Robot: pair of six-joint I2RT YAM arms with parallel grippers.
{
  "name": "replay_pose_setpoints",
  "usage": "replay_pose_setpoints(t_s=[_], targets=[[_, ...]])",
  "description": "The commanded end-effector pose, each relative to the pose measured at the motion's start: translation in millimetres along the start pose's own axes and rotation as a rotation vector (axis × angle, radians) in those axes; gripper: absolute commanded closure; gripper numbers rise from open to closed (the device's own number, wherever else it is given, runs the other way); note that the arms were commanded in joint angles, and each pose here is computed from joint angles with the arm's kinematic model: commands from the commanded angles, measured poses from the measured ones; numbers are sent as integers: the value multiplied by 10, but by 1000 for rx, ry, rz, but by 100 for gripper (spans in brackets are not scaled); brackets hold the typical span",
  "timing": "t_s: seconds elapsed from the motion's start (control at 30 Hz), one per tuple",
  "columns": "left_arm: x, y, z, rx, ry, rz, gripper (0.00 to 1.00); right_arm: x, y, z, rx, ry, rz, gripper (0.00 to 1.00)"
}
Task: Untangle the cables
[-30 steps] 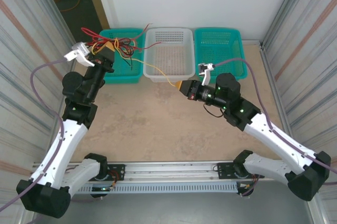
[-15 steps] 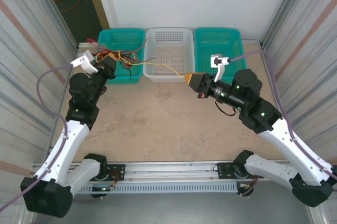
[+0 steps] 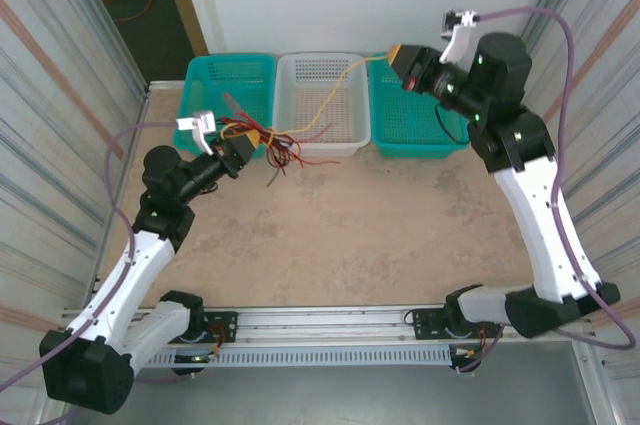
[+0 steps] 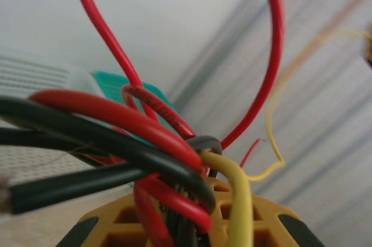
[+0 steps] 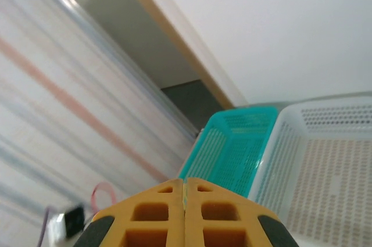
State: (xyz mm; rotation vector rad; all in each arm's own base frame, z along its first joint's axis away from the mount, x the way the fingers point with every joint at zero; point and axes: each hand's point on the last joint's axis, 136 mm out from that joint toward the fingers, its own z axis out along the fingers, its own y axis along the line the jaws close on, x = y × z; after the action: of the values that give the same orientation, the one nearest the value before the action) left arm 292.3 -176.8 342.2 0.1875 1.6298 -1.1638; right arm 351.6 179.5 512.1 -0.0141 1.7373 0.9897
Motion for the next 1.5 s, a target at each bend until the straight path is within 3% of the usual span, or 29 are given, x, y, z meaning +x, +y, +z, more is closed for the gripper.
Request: replay_pose_setpoints(t_s=[0.0,0.1,0.33,0.5,0.7,0.93,1.07,1.27,1.4,1.47], targets=[[150,-415,-83,229,64,-14,100,-185,-224,248,7,-3,55,100],[88,-628,-134,318,66,-37,100,-273,-515,537,8,4,116,100],[-201,-1262,-319,500,67,14,100,40,-1219,1231,85,92,228,100],[-472,-1489,-469,555,-63,32,100,280,-1682,1502,174,131,274,100],[-853,-1542,-530,574,-266,27,100,588,-2046,1543,266,169,307,100],[-1333,-1233,-712,434,-567,-1,100,1302,-2573,891,415,202,412,100],[-1425,-928,-771,318,-637,-28,100,1554,-2698,385,473,225,426,100],[-1112,-371,-722,55,-596,-12,100,1610,-2502,-315,522,199,405,100],[-869,148,-898,-111,-676,-130,100,1523,-2344,-679,526,132,416,100],[-767,301,-909,-168,-665,-170,100,1460,-2221,-773,499,104,421,100]])
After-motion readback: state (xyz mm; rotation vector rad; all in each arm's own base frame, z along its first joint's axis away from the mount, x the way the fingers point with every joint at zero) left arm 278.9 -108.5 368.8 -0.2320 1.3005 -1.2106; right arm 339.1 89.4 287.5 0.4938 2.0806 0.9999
